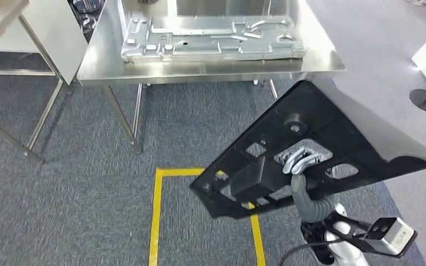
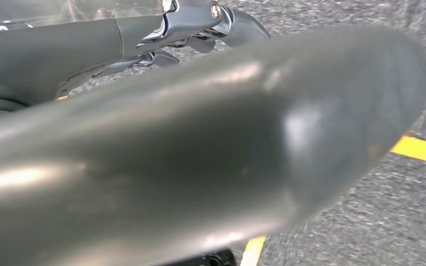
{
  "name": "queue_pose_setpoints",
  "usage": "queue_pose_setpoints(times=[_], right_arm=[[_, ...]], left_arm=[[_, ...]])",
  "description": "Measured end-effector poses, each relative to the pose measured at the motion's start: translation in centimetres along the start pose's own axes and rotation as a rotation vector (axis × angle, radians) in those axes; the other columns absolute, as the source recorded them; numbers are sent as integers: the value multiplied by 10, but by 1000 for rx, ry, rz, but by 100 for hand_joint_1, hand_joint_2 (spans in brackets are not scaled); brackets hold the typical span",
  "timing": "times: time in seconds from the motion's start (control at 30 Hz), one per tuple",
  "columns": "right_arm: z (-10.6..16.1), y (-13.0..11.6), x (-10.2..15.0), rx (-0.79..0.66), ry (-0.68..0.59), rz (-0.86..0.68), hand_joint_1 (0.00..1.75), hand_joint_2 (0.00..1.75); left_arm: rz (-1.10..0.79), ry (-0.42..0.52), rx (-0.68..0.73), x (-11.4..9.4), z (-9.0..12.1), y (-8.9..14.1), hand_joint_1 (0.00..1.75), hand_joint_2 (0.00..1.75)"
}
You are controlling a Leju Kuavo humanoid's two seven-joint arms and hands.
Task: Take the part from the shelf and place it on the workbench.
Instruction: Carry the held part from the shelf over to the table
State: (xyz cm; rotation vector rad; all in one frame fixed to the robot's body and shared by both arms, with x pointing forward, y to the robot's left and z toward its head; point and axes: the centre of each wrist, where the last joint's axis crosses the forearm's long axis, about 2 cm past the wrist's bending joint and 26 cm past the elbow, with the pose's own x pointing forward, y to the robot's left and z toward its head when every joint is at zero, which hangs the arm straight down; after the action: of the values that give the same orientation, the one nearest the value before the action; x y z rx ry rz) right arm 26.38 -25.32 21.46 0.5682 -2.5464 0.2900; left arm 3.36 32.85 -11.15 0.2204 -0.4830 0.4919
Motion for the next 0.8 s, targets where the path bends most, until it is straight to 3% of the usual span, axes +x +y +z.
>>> queue_pose_setpoints(times=[0.6, 0.8], right_arm=[[-10, 0, 4, 31, -41, -24, 175, 175], [-32, -9, 14, 45, -105, 13, 175, 175]], left_arm=[[-9, -7, -6, -1, 0, 1, 0, 0], [-32, -14, -13, 1, -1, 7, 0, 0]])
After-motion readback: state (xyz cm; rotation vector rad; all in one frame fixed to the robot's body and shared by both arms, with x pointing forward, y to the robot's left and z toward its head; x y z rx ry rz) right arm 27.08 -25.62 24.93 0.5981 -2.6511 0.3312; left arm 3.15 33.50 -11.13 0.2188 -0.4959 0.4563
